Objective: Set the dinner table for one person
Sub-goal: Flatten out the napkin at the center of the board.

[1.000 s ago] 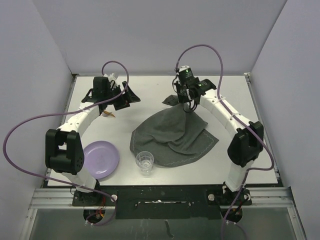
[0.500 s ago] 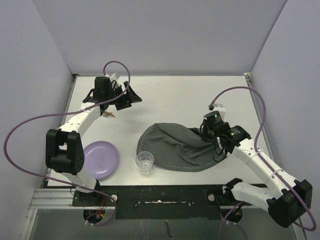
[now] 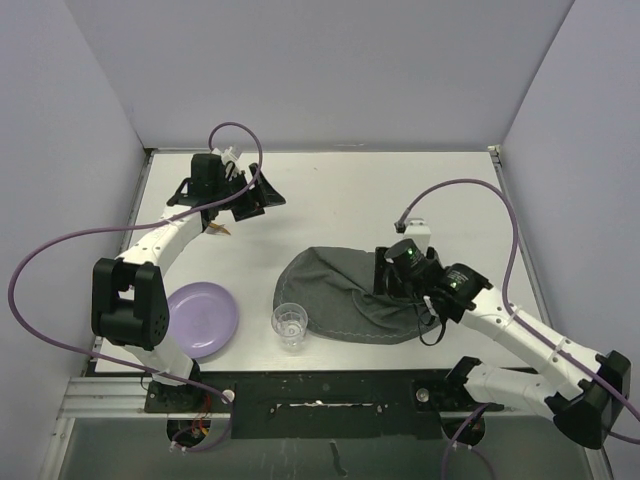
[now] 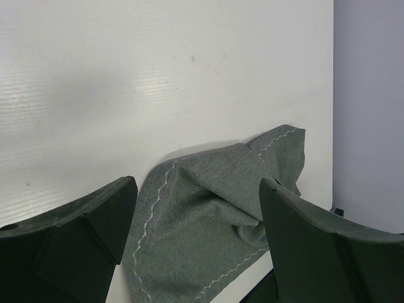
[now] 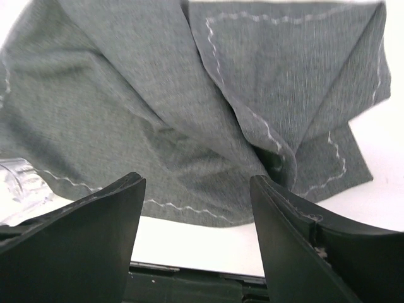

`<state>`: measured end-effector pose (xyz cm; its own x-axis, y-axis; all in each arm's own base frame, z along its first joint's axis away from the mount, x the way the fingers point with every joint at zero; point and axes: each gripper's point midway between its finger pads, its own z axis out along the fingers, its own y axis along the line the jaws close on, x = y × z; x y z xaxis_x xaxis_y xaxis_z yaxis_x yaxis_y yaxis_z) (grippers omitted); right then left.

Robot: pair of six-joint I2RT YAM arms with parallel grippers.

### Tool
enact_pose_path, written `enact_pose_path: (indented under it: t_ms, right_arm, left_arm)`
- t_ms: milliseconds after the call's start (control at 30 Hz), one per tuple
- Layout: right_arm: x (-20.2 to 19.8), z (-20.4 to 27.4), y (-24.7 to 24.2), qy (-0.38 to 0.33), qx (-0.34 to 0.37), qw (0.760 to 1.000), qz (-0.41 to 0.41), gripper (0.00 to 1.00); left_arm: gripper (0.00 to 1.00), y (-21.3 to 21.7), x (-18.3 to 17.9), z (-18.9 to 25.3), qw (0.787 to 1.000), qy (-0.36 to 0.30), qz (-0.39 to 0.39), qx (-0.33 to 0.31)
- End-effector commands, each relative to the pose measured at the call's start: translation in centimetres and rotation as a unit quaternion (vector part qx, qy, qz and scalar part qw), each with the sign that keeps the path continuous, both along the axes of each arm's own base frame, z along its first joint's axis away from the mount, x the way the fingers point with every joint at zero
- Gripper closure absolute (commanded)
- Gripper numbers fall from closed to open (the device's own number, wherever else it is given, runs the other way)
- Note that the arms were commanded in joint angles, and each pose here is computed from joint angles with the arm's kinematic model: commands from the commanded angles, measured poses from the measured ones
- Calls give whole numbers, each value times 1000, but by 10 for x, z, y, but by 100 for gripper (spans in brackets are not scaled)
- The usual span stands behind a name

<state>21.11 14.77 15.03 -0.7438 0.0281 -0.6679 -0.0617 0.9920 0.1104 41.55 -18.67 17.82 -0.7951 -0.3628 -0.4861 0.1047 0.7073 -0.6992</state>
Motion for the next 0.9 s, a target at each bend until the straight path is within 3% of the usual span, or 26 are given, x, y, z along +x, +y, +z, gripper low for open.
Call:
enact_pose_path:
  t_ms: [0,300,567,867]
  right_arm:
    - [42,50,27,-88,2,996,23,33]
    - [94,31,102,-17,-44,975,218,44]
    - [130,6,74,55,-43,978,197,51]
    - [133,-23,49,112,-14,977,182,48]
  left_arm:
    - [22,-2,4,17,999,-33,-10,1]
    - [23,1,-2,26,999,-41,-12,7]
    - [23,5,-5,26,999,-43,-10,12]
    - [23,4,-5,20,999,-37,-11,10]
